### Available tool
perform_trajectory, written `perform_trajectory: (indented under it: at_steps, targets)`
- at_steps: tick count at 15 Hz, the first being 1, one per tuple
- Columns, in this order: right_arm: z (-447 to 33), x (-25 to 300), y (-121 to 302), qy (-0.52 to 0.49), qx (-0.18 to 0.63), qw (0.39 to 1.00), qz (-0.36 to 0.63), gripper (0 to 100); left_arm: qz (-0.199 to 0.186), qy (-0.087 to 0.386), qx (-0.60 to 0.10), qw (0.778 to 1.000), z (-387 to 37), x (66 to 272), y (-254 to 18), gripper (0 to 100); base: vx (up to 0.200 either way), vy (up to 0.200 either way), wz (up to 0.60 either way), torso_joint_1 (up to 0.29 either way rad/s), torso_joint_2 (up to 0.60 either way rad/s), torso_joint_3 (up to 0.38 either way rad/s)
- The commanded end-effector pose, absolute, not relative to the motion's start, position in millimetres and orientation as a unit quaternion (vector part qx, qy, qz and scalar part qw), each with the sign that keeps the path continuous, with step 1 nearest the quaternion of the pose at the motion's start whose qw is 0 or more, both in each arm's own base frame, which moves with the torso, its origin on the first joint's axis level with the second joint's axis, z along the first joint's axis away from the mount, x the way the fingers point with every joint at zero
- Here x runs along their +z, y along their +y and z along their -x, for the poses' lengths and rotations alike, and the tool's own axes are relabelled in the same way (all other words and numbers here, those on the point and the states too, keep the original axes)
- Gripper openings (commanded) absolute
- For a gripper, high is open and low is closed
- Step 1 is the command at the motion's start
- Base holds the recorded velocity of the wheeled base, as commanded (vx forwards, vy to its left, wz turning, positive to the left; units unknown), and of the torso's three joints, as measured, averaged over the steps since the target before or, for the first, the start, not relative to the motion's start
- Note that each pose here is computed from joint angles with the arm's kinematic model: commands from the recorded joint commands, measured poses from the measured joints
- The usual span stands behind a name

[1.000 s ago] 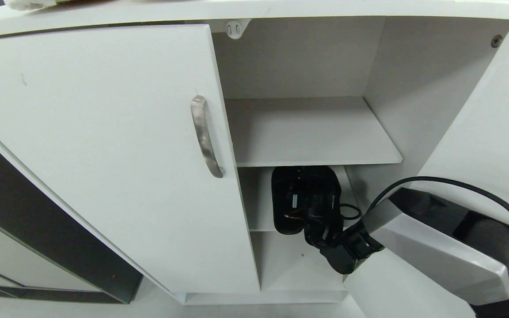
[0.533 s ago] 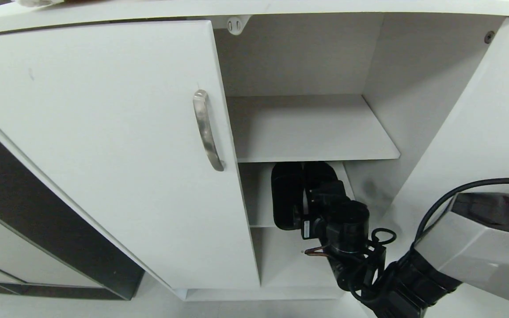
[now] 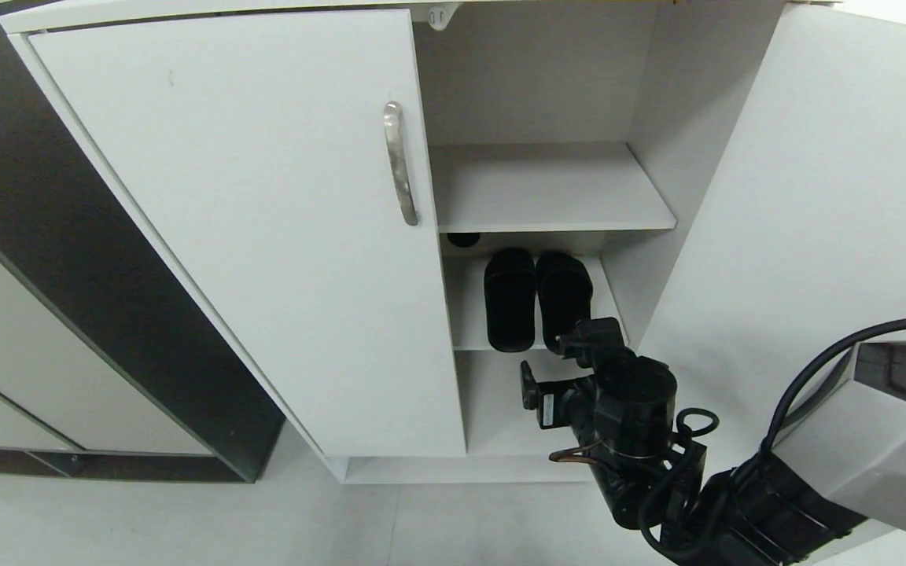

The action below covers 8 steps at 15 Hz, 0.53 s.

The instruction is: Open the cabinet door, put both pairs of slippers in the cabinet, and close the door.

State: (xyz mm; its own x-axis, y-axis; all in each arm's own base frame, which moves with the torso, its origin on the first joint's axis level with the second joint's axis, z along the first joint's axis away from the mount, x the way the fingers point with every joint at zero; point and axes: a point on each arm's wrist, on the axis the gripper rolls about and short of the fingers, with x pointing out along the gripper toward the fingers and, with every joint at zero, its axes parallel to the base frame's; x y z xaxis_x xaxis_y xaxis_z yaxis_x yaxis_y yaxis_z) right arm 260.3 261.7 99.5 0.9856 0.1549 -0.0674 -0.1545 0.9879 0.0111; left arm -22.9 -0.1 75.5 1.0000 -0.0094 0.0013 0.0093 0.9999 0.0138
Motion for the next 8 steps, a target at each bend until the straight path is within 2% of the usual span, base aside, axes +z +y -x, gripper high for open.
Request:
perform_trajectory:
  at_steps: [1,6,8]
  targets:
    - [-259.6,101.3,261.5,0.032,0.078,0.996,-0.005,100,-0.005,0.0,-0.005,1.0,22.8,75.5,-0.1,0,0.0,0.0,0.0,0.0,0.0,0.0]
    - [-257.6,101.7,261.7,0.031,0.08,0.996,-0.006,100,-0.007,0.0,-0.007,1.0,22.8,75.5,-0.2,0,0.0,0.0,0.0,0.0,0.0,0.0]
    - [-256.2,101.7,262.7,0.03,0.082,0.996,-0.006,100,-0.007,0.0,-0.007,1.0,22.8,75.5,-0.2,0,0.0,0.0,0.0,0.002,0.0,0.136]
